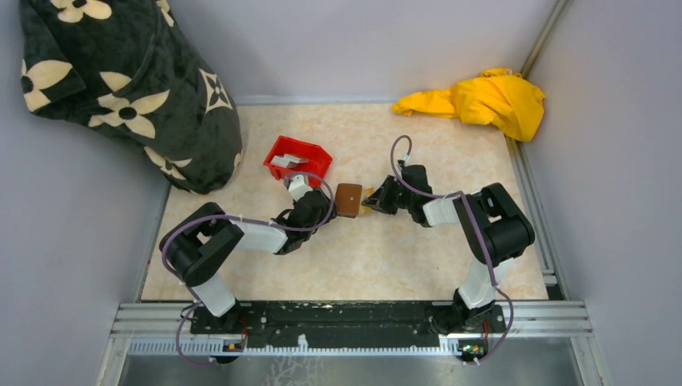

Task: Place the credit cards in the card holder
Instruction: Adjust the storage box at the center of the board.

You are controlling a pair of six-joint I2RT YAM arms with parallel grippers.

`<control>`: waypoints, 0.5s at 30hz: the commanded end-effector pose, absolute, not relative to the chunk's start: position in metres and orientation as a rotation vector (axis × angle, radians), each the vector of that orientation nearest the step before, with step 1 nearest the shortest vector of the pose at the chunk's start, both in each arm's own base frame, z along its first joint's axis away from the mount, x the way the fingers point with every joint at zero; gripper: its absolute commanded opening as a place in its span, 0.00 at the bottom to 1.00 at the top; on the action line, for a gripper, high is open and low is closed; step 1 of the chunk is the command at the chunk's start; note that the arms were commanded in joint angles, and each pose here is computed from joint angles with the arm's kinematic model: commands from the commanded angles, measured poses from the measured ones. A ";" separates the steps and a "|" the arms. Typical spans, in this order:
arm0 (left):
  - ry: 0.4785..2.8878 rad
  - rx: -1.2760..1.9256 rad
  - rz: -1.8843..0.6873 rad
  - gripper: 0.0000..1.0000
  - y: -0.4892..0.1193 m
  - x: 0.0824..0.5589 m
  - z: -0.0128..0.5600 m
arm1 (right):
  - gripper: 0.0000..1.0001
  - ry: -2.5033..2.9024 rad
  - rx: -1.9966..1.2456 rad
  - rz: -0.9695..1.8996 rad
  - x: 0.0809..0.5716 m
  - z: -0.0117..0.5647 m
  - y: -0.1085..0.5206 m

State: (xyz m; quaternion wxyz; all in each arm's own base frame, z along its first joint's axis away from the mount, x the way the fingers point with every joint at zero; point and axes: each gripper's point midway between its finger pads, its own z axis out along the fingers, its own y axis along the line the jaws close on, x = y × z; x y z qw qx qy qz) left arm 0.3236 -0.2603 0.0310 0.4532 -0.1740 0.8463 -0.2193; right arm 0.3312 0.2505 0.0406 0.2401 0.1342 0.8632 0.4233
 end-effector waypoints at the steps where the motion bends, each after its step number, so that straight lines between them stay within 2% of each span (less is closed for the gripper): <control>1: 2.312 -0.361 -0.311 0.51 -0.226 0.286 -0.036 | 0.00 2.278 0.343 1.233 0.341 0.058 0.255; 15: 2.308 -0.366 -0.289 0.51 -0.222 0.286 -0.035 | 0.00 2.292 0.331 1.163 0.341 0.050 0.247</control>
